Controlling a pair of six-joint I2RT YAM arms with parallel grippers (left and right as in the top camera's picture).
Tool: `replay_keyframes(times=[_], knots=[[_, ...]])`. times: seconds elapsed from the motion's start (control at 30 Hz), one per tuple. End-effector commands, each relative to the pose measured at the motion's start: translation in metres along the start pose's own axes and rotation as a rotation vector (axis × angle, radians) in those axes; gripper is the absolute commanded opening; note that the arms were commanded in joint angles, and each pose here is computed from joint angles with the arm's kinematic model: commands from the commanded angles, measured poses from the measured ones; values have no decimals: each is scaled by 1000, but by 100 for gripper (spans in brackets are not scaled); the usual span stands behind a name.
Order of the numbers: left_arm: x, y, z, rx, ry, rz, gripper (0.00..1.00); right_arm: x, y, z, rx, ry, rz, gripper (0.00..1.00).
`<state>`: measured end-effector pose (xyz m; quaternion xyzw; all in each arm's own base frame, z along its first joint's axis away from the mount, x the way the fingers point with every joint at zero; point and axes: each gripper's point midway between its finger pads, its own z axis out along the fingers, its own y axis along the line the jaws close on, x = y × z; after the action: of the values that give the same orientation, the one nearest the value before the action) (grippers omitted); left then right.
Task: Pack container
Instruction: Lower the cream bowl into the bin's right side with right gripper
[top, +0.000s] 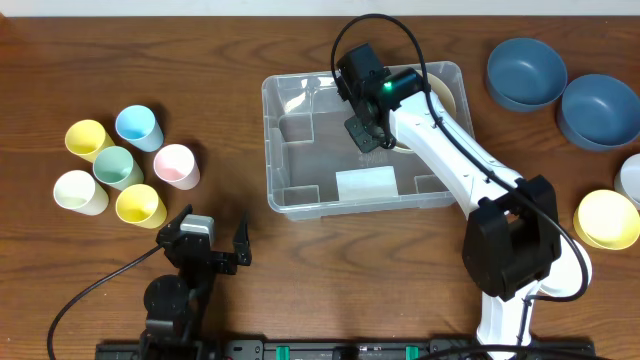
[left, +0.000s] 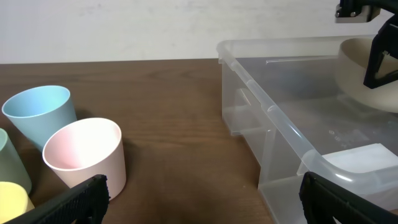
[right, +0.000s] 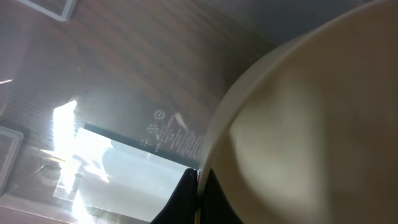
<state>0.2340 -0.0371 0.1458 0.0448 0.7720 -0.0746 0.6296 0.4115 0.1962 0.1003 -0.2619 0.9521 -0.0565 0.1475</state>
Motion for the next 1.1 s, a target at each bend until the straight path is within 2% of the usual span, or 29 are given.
replay_keyframes(times=[0.0,0.47,0.77,1.07], knots=[[14,-1,1,7,43,-2,98,-1,-6,1,49,3,-56,2],[14,-1,1,7,43,-2,98,-2,-6,1,48,1,-167,1],[14,-1,1,7,43,-2,98,-8,-14,2,59,-28,103,1],[14,-1,1,7,43,-2,98,-13,-15,2,55,-55,287,1]])
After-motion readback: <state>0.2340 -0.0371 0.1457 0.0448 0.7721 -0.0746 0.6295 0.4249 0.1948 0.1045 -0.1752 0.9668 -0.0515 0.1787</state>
